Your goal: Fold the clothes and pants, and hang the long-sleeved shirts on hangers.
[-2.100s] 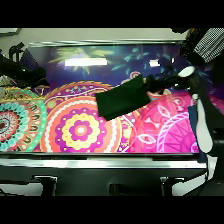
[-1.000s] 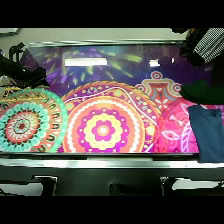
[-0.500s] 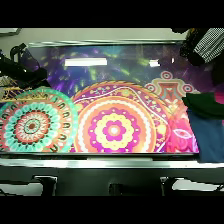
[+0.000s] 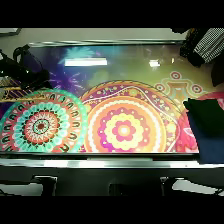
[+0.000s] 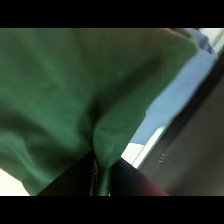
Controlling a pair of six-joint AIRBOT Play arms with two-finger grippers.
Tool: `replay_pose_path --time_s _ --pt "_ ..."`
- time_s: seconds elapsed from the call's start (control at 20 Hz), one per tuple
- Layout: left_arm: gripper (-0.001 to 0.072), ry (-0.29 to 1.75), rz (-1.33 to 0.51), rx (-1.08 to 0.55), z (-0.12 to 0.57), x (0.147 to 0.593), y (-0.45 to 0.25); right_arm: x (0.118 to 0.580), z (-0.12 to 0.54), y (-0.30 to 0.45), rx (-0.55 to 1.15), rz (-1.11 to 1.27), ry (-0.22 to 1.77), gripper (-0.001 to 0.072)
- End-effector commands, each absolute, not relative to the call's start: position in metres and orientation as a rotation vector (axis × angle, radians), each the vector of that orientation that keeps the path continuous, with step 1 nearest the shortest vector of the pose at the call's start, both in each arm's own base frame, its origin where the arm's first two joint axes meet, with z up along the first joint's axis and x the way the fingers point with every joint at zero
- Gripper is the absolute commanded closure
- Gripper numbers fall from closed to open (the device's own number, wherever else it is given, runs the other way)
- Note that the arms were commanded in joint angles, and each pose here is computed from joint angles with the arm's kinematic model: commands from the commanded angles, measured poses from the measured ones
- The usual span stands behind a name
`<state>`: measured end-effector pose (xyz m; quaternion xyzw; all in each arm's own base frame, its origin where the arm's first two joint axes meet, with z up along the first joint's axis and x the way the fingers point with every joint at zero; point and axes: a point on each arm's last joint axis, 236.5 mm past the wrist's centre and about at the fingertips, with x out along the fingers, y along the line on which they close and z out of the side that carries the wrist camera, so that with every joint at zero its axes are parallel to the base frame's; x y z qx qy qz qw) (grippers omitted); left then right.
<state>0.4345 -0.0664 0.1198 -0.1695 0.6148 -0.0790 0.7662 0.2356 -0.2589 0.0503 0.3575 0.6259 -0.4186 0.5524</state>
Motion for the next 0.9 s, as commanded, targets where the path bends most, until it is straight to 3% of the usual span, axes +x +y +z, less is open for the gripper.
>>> replay_pose_path --time_s 0.0,0.35,0.85 --pt "0.0692 1.338 -0.171 -0.37 0.12 0.434 -0.067 0.203 0.028 -0.252 0.796 -1.044 1.564 0.0679" --pt "0.0691 1.337 -0.171 -0.369 0.12 0.434 -0.067 0.155 0.001 -0.258 0.662 -1.173 1.654 0.0679" --pt "0.0691 1.337 -0.171 -0.369 0.12 0.434 -0.067 0.135 -0.021 -0.259 0.587 -1.194 1.72 0.0678"
